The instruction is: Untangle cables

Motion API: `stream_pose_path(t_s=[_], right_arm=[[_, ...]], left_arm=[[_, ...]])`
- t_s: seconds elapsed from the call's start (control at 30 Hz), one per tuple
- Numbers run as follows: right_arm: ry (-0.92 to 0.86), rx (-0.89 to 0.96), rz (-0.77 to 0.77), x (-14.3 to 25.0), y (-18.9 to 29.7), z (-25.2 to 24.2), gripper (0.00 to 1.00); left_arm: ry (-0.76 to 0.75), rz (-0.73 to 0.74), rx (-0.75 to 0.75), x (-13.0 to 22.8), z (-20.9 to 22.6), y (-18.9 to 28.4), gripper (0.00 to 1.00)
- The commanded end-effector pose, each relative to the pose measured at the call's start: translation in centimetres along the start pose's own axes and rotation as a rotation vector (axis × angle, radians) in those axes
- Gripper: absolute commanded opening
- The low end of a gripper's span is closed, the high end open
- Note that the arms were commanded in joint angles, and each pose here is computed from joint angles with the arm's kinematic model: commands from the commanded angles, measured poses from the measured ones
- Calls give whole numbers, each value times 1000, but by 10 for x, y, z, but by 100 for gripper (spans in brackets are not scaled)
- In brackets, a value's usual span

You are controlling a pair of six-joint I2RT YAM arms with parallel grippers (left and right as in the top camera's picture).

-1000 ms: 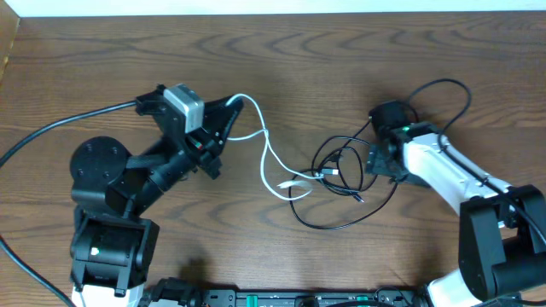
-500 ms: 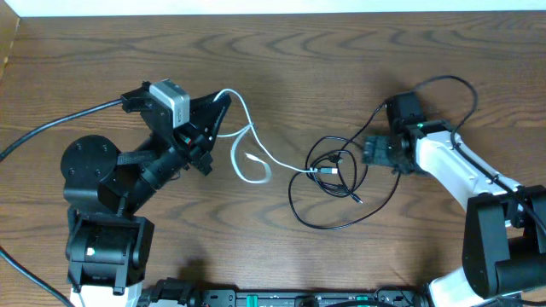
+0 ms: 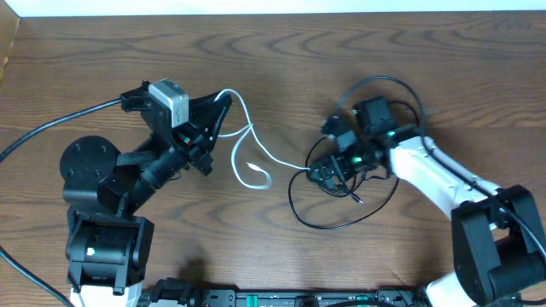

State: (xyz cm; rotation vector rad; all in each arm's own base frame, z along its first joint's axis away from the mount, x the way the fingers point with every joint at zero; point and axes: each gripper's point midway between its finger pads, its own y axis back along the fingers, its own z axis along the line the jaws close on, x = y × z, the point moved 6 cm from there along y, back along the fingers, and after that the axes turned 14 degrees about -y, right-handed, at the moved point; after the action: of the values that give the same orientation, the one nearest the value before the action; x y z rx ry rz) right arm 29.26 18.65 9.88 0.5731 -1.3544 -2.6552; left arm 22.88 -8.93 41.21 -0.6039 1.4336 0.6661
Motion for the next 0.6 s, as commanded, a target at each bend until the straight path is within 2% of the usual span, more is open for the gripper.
stream_pose_path(t_s=[0.0,0.4,0.57], right_arm=[[28,-21,-19,-6,-7,17,99],[149,-64,-143,-28,-14,44,99],[190,-148,-178,-35,-12,56,99]], left_arm=[[-4,-36,5,-16,-3,5,8],[-1,-36,31,-16,-5,5,8],[4,-31,32,-15,-5,5,8]])
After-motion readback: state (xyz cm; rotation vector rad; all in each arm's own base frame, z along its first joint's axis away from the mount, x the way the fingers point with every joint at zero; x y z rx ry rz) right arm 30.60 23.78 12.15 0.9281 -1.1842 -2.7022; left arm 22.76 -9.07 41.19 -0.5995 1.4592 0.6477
